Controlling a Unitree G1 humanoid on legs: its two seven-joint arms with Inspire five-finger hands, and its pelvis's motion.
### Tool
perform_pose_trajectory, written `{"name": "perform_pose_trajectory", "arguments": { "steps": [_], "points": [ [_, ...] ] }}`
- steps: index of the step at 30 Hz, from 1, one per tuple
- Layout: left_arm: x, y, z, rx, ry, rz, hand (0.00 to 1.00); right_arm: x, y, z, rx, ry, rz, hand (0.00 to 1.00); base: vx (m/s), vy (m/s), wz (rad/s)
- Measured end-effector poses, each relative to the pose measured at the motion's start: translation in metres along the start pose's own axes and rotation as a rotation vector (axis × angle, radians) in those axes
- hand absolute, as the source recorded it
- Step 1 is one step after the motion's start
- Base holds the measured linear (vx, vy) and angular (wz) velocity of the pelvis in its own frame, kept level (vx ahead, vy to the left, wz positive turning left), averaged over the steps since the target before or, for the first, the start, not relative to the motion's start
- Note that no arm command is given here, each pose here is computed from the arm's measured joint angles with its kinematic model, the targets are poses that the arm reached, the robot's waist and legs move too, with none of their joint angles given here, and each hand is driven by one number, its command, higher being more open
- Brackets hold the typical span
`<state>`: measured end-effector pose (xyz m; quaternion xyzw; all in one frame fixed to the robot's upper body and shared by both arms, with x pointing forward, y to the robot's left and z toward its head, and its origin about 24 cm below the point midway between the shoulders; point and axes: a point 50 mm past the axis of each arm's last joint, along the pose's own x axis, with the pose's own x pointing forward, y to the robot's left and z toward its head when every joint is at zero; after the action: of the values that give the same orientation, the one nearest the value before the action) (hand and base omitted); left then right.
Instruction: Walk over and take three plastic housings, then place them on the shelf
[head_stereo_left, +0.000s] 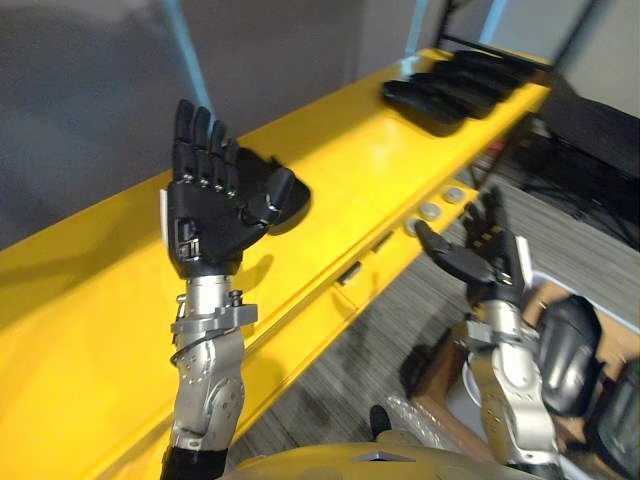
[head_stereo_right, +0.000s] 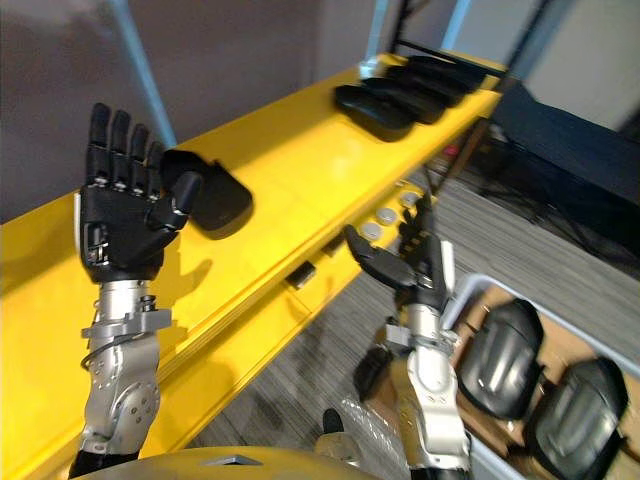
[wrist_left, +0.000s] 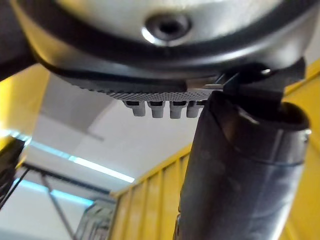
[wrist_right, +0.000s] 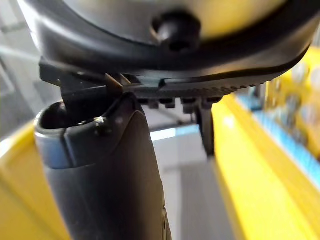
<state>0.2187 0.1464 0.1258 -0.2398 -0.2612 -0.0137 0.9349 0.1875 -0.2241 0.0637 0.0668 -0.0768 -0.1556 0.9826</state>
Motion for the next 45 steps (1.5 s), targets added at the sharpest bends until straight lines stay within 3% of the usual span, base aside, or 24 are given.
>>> {"name": "perform_pose_trajectory", "arguments": {
  "steps": [3, 8, 12, 18, 28, 31, 34, 37, 39, 42, 45],
  "points": [
    [-0.001, 0.003, -0.014, 0.002, 0.060, 0.050, 1.00, -0.018, -0.032, 0.010, -0.071, -0.005, -0.111, 1.00, -0.02, 0.012, -1.14],
    [-0.004, -0.007, -0.023, -0.018, 0.092, 0.087, 1.00, -0.041, -0.056, 0.019, -0.109, -0.034, -0.271, 1.00, -0.07, -0.043, -0.86],
    [-0.006, -0.008, -0.022, -0.038, 0.088, 0.155, 1.00, -0.037, -0.032, 0.014, 0.020, -0.069, -0.239, 1.00, -0.13, -0.037, -0.72],
    [-0.013, -0.018, -0.018, -0.090, 0.096, 0.074, 1.00, -0.033, 0.030, -0.008, 0.158, 0.035, -0.081, 1.00, -0.06, 0.041, 0.13],
    [-0.013, -0.030, -0.010, -0.174, 0.070, -0.027, 1.00, -0.041, 0.013, -0.018, 0.201, 0.044, -0.164, 1.00, -0.02, 0.011, 0.01],
    [-0.017, -0.023, -0.013, -0.108, 0.100, -0.042, 1.00, -0.021, 0.025, -0.011, 0.300, -0.046, -0.092, 1.00, -0.27, 0.056, -0.51],
    [-0.019, -0.005, -0.018, -0.055, 0.133, 0.019, 1.00, 0.016, 0.082, -0.018, 0.319, -0.058, 0.117, 1.00, -0.15, -0.045, -0.28],
    [-0.025, 0.010, -0.015, -0.039, 0.136, 0.066, 1.00, 0.012, 0.136, -0.028, 0.225, 0.000, 0.329, 1.00, -0.06, -0.232, -0.17],
    [-0.033, 0.018, -0.018, -0.091, 0.167, 0.099, 1.00, 0.002, 0.154, -0.033, 0.184, 0.043, 0.410, 1.00, -0.02, -0.350, -0.18],
    [-0.039, 0.019, -0.027, -0.195, 0.215, 0.133, 1.00, -0.002, 0.145, -0.048, 0.105, 0.127, 0.392, 1.00, 0.01, -0.414, -0.42],
    [-0.042, 0.016, -0.038, -0.234, 0.267, 0.144, 1.00, 0.004, 0.113, -0.060, 0.028, 0.190, 0.329, 1.00, -0.01, -0.301, -0.45]
  ]
}}
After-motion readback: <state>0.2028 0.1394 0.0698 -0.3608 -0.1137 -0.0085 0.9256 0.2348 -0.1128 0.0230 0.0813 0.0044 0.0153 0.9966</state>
